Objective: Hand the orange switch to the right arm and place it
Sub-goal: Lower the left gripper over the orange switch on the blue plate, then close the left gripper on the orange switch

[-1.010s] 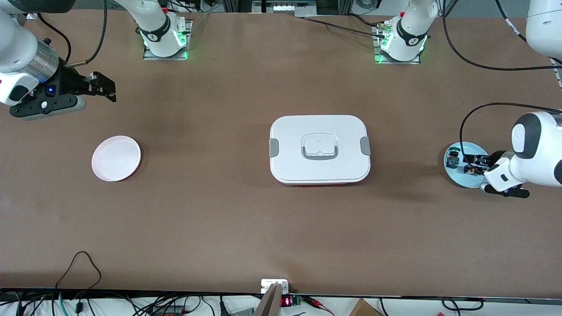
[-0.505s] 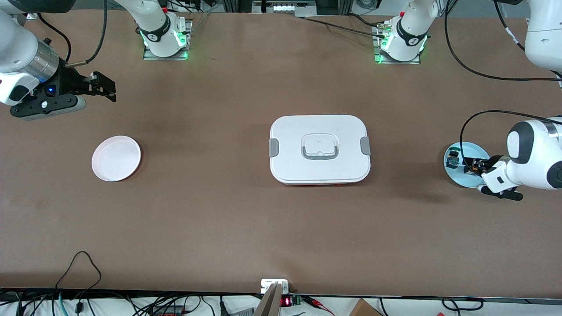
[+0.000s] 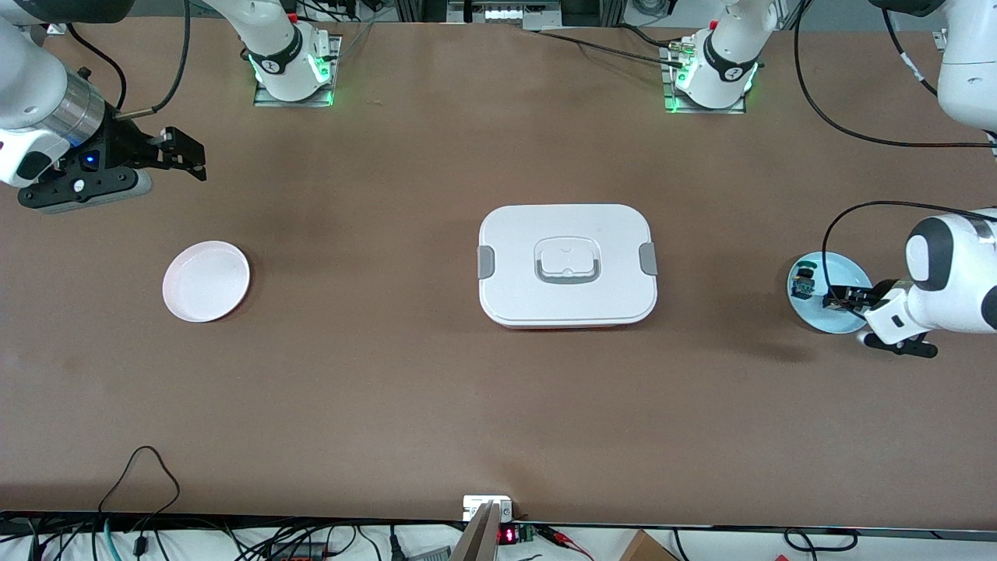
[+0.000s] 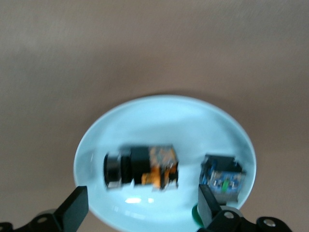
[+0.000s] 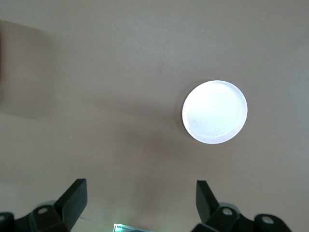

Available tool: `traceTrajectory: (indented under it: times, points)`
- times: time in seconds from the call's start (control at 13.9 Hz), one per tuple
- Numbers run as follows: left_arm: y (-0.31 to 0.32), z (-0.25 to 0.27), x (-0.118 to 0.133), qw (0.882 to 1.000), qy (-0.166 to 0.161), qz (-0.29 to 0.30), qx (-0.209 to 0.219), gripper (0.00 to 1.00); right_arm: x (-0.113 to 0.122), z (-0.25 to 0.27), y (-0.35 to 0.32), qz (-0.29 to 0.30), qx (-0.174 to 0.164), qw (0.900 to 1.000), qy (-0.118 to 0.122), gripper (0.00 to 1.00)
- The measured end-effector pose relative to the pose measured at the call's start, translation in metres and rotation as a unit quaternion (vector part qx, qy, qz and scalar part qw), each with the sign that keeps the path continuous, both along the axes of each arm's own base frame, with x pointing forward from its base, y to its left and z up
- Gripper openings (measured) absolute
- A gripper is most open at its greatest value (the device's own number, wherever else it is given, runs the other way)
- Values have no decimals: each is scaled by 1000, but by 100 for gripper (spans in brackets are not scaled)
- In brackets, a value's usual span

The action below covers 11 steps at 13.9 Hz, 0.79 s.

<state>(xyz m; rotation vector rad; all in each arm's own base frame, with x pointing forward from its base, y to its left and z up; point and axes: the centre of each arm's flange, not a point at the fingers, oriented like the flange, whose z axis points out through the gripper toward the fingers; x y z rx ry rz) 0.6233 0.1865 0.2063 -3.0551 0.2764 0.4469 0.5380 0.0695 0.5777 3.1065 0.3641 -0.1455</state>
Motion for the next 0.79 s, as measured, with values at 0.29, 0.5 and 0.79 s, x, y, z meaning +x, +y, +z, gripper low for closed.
traceTrajectory:
  times: [0.29, 0.5, 0.79]
  points:
    - [-11, -15, -4, 1000, -18, -10, -4, 100, 0, 0, 0, 0, 0, 1000, 0, 100]
    - [-8, -12, -4, 1000, -20, -10, -3, 100, 0, 0, 0, 0, 0, 1000, 0, 100]
    - [-5, -6, -3, 1000, -25, -9, -1, 100, 0, 0, 0, 0, 0, 1000, 0, 100]
